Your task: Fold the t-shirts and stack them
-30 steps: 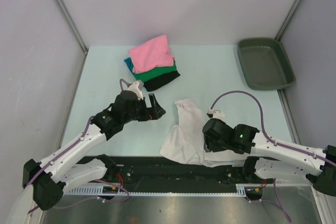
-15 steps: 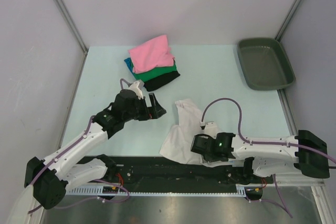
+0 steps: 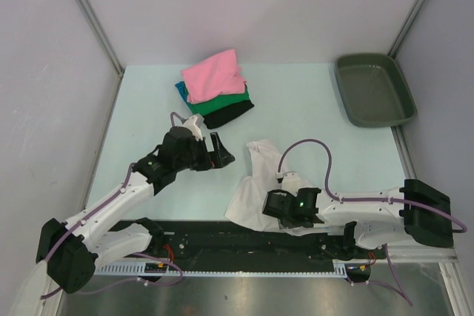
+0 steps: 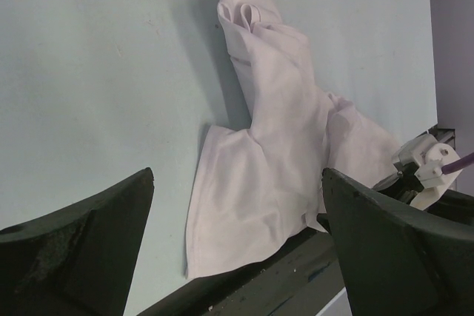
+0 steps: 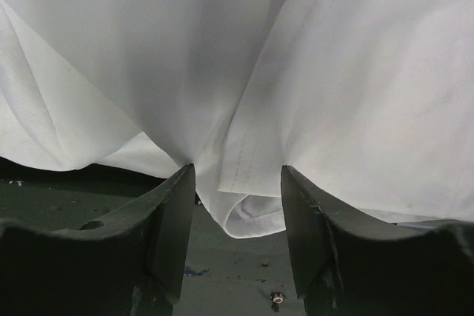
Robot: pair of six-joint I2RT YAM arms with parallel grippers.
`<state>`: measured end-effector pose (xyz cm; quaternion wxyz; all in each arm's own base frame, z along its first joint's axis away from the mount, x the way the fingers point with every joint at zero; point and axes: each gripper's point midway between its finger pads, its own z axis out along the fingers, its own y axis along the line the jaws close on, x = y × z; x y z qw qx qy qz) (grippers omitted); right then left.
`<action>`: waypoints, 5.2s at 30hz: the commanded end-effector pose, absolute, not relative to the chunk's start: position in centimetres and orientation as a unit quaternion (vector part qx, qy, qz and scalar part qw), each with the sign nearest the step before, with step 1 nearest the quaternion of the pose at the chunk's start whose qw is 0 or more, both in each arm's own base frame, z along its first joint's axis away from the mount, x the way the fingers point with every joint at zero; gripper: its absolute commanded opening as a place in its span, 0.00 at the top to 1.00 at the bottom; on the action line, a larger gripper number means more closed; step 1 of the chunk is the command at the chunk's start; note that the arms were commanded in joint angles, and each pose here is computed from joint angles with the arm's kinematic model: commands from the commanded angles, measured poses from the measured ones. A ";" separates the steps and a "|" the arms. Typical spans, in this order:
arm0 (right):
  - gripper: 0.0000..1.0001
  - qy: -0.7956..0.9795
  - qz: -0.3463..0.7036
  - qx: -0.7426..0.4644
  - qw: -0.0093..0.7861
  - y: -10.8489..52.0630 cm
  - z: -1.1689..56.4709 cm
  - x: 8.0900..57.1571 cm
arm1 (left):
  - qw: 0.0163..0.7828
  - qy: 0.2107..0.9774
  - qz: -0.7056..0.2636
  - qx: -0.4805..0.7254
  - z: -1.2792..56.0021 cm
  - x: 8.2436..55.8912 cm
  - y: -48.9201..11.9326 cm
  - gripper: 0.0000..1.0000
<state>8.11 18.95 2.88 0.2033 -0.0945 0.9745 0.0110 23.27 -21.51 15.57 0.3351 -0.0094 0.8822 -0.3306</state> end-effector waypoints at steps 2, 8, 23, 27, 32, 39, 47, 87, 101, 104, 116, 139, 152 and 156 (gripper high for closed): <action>0.46 0.972 -0.002 -0.096 0.214 18.9 2.5 8.3 | 0.343 0.873 -0.346 -0.006 16.0 23.6 -21.8 0.01; 0.56 0.970 -0.020 -0.096 0.222 18.2 2.3 8.4 | 0.344 0.873 -0.346 -0.008 15.9 23.5 -21.5 0.01; 1.00 0.958 -0.041 -0.063 0.279 16.1 4.3 10.4 | 0.349 0.869 -0.352 -0.007 16.6 23.4 -21.3 0.01; 1.00 0.933 0.003 -0.029 0.359 17.0 11.9 14.4 | 0.361 0.861 -0.358 -0.001 18.8 24.0 -21.7 0.01; 1.00 0.869 0.048 0.044 0.491 14.3 25.9 20.6 | 0.379 0.843 -0.383 0.012 22.1 24.4 -22.6 0.01; 1.00 0.800 0.031 0.103 0.590 8.6 37.7 23.6 | 0.380 0.823 -0.420 0.035 25.1 24.9 -24.4 0.05; 1.00 0.727 -0.060 0.251 0.636 -1.4 42.2 21.8 | 0.385 0.819 -0.422 0.047 26.5 26.9 -26.7 0.06; 1.00 0.764 -0.024 0.267 0.586 -2.4 35.4 21.8 | 0.167 0.921 -0.294 0.196 3.6 32.0 -43.1 1.00; 1.00 0.760 0.026 0.241 0.603 -0.7 36.6 22.4 | 0.480 0.822 -0.299 0.071 33.8 32.4 -28.0 1.00; 1.00 0.767 0.033 0.237 0.595 -0.2 36.1 22.8 | 0.471 0.832 -0.289 0.036 31.7 29.3 -24.8 1.00; 1.00 0.786 0.054 0.217 0.576 1.4 34.4 23.8 | 0.330 0.904 -0.267 -0.044 13.6 20.6 -24.0 1.00; 1.00 0.808 0.055 0.190 0.555 1.8 32.2 22.9 | 0.302 0.919 -0.250 -0.026 13.3 18.9 -23.5 0.00; 1.00 0.812 0.041 0.187 0.551 1.4 30.7 22.5 | 0.208 0.956 -0.206 0.008 6.0 19.0 -26.3 0.19; 1.00 0.814 0.039 0.186 0.549 1.4 30.1 22.7 | 0.205 0.959 -0.194 0.006 5.3 19.4 -26.0 0.24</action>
